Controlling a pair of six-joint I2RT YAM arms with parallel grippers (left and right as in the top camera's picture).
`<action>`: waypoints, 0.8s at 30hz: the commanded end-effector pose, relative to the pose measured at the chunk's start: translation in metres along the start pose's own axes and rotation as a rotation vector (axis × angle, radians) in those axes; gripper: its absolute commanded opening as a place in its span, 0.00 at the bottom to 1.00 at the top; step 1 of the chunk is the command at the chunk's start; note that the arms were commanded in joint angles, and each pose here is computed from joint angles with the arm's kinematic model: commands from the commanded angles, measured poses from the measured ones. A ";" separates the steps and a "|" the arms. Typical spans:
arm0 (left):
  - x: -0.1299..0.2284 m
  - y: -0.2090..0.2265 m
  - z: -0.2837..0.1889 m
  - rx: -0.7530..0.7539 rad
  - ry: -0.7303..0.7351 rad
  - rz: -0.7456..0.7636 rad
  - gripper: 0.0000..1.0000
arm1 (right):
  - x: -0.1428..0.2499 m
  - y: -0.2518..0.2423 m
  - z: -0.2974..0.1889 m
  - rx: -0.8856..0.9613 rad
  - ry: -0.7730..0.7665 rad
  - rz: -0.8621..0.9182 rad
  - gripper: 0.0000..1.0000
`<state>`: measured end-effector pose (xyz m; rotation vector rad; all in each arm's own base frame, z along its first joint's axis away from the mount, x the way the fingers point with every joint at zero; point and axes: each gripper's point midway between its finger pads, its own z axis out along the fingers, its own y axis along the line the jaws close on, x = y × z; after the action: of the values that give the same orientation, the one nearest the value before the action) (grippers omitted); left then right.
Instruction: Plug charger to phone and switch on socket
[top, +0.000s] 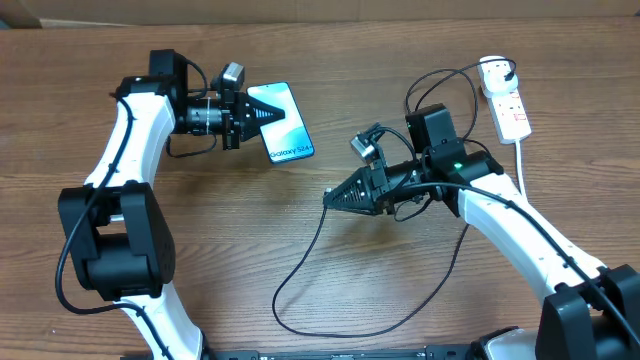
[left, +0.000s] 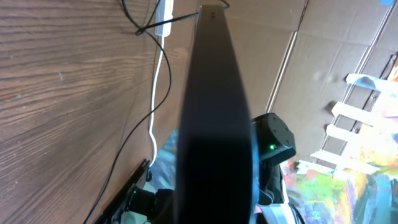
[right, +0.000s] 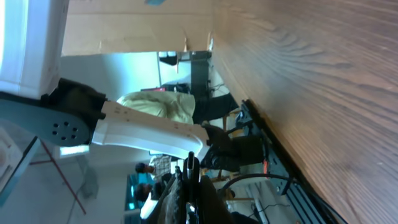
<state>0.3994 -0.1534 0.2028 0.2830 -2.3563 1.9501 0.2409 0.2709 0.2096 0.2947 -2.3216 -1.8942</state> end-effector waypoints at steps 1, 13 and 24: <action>0.006 -0.013 0.004 0.053 0.028 0.038 0.04 | 0.005 0.020 0.001 -0.043 0.026 -0.028 0.04; 0.006 -0.013 0.005 0.054 0.030 0.040 0.04 | 0.007 0.027 0.001 -0.078 0.046 -0.028 0.04; 0.010 -0.019 0.007 0.082 0.047 0.038 0.04 | 0.005 0.029 0.001 -0.082 0.043 -0.051 0.04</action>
<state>0.3970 -0.1588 0.2044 0.2667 -2.3406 1.9541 0.2373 0.2750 0.2208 0.3159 -2.2475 -1.9338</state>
